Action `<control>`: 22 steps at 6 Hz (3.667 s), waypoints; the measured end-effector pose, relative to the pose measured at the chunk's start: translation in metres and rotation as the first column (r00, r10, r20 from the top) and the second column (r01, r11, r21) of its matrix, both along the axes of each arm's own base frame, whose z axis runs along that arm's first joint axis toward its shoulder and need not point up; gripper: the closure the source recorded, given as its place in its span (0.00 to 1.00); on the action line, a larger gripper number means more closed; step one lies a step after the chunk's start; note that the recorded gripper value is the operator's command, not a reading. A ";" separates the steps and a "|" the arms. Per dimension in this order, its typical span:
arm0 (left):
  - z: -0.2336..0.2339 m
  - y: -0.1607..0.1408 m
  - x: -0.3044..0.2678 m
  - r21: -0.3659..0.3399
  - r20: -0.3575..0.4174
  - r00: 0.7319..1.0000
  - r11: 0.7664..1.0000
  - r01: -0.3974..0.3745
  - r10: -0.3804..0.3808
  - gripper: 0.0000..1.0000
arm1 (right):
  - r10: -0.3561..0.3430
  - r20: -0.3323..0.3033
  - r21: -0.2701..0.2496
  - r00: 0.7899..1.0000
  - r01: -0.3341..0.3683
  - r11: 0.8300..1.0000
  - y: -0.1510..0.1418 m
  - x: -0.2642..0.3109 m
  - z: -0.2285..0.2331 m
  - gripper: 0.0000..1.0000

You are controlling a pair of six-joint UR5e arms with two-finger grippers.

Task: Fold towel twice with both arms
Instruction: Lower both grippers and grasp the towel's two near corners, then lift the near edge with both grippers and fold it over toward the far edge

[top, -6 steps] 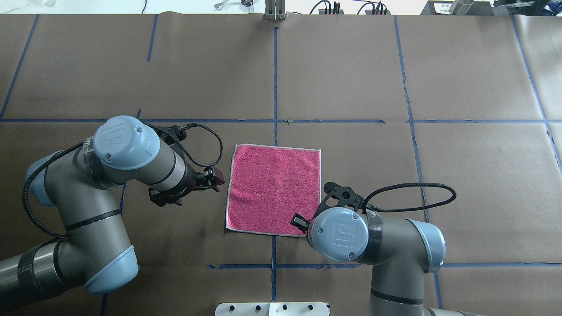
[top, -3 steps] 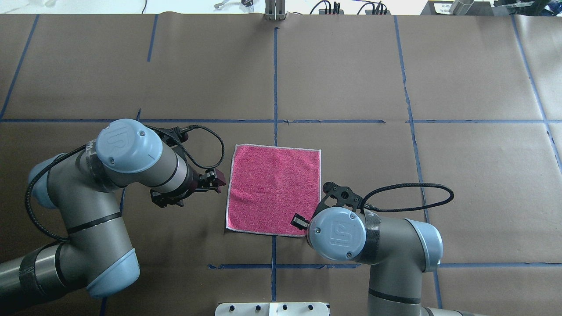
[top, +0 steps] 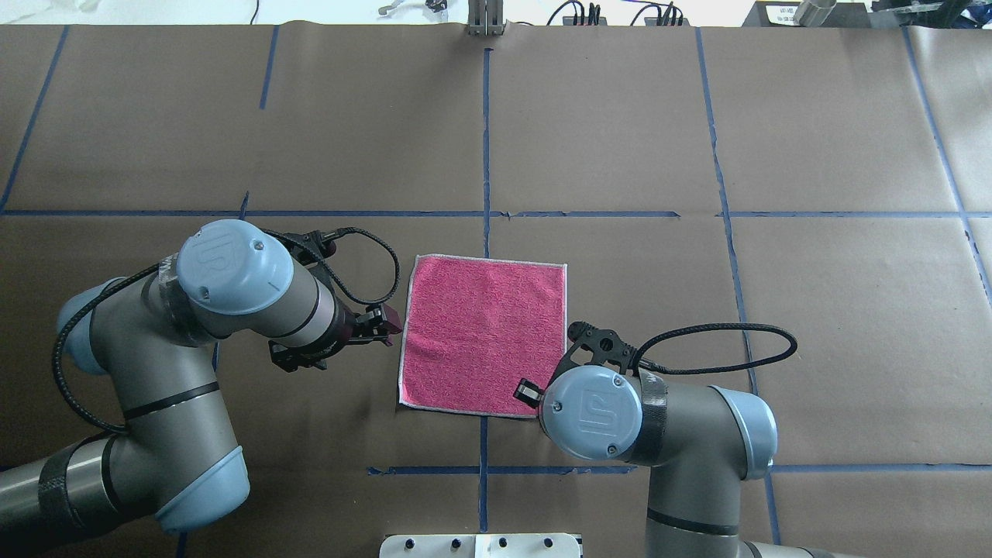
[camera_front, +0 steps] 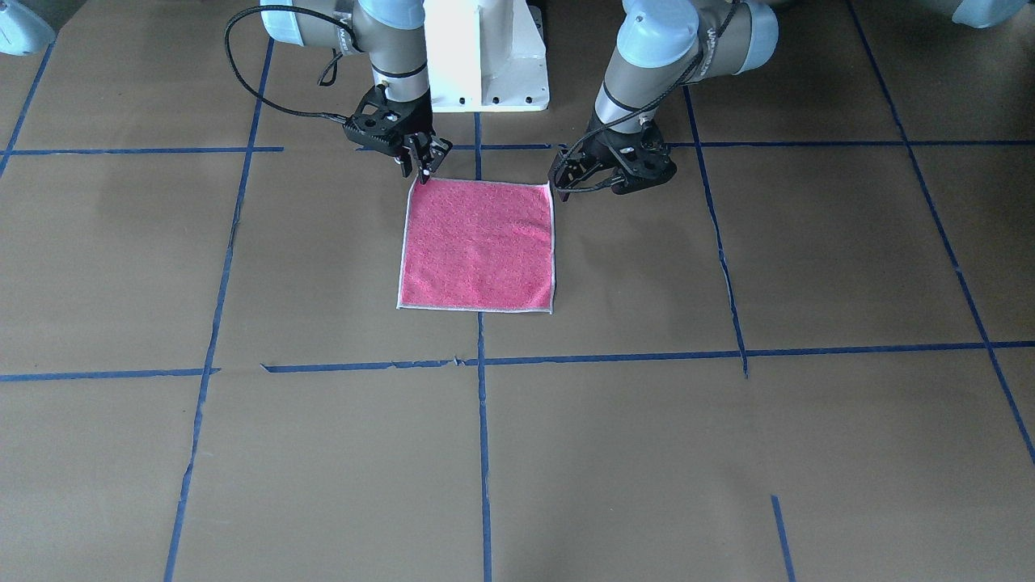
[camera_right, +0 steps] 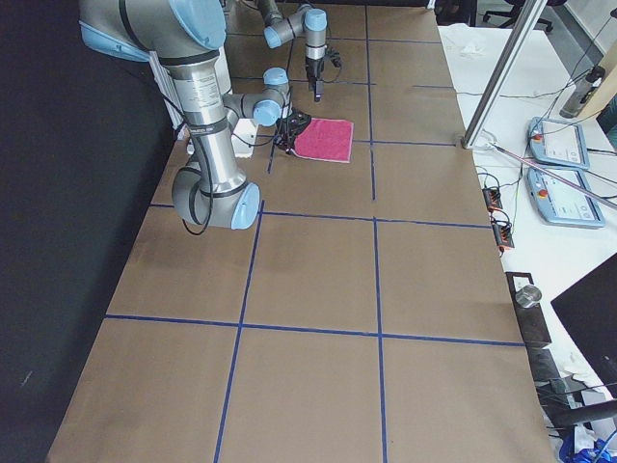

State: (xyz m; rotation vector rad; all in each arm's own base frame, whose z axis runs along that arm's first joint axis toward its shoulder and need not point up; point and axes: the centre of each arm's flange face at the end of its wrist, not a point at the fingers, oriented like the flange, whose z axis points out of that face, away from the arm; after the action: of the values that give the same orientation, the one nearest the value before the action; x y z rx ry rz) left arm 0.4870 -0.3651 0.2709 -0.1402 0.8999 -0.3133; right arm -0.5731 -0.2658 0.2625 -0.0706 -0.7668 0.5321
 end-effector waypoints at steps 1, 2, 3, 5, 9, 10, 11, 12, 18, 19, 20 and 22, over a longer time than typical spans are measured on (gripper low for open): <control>-0.002 0.005 0.006 -0.007 -0.002 1.000 1.000 -0.004 0.004 0.00 | 0.000 0.003 0.000 1.000 0.000 1.000 0.000 0.000 -0.001 1.00; -0.008 0.016 0.018 -0.015 -0.004 1.000 1.000 -0.001 0.001 0.00 | 0.000 0.005 0.001 1.000 0.000 1.000 -0.001 0.001 -0.002 1.00; -0.015 0.029 0.031 -0.021 -0.005 1.000 1.000 0.011 -0.011 0.05 | 0.001 0.007 0.001 1.000 -0.001 1.000 -0.002 0.002 -0.003 1.00; -0.012 0.052 0.055 -0.048 0.013 1.000 0.999 0.023 -0.023 0.21 | 0.001 0.003 0.000 1.000 -0.001 1.000 -0.003 0.004 -0.001 1.00; -0.006 0.061 0.074 -0.041 0.034 0.999 0.999 0.030 -0.028 0.42 | -0.001 0.004 -0.002 1.000 0.001 1.000 -0.003 0.006 0.000 1.00; -0.007 0.061 0.076 -0.040 0.034 0.999 0.999 0.029 -0.028 0.44 | -0.001 0.005 -0.002 1.000 0.001 1.000 -0.003 0.006 0.000 1.00; -0.007 0.060 0.077 -0.039 0.036 0.999 0.999 0.028 -0.026 0.55 | -0.001 0.005 -0.002 1.000 0.001 1.000 -0.003 0.006 -0.001 1.00; -0.006 0.059 0.079 -0.037 0.038 0.999 0.999 0.027 -0.025 0.72 | -0.001 0.006 -0.002 1.000 0.001 1.000 -0.003 0.007 -0.001 1.00; -0.028 0.061 0.072 -0.037 -0.007 0.999 0.998 0.051 -0.052 1.00 | 0.000 0.025 0.002 1.000 0.000 1.000 0.000 0.019 -0.005 0.99; -0.042 0.067 0.067 -0.058 -0.036 0.997 0.996 0.067 -0.069 1.00 | -0.004 0.041 0.006 0.999 0.004 1.000 0.005 0.032 -0.008 0.99; -0.057 0.075 0.060 -0.080 -0.067 0.994 0.994 0.078 -0.083 1.00 | -0.009 0.058 0.009 0.998 0.009 1.000 0.010 0.041 -0.012 0.99; -0.071 0.072 0.052 -0.093 -0.092 0.987 0.988 0.121 -0.129 1.00 | 0.022 0.071 0.016 0.997 -0.023 1.000 -0.010 0.054 -0.019 0.99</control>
State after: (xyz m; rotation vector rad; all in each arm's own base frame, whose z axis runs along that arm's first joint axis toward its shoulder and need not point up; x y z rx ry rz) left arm 0.5389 -0.2933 0.2002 -0.1814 0.9948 -0.4663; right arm -0.5192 -0.2753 0.2439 -0.0653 -0.8419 0.5464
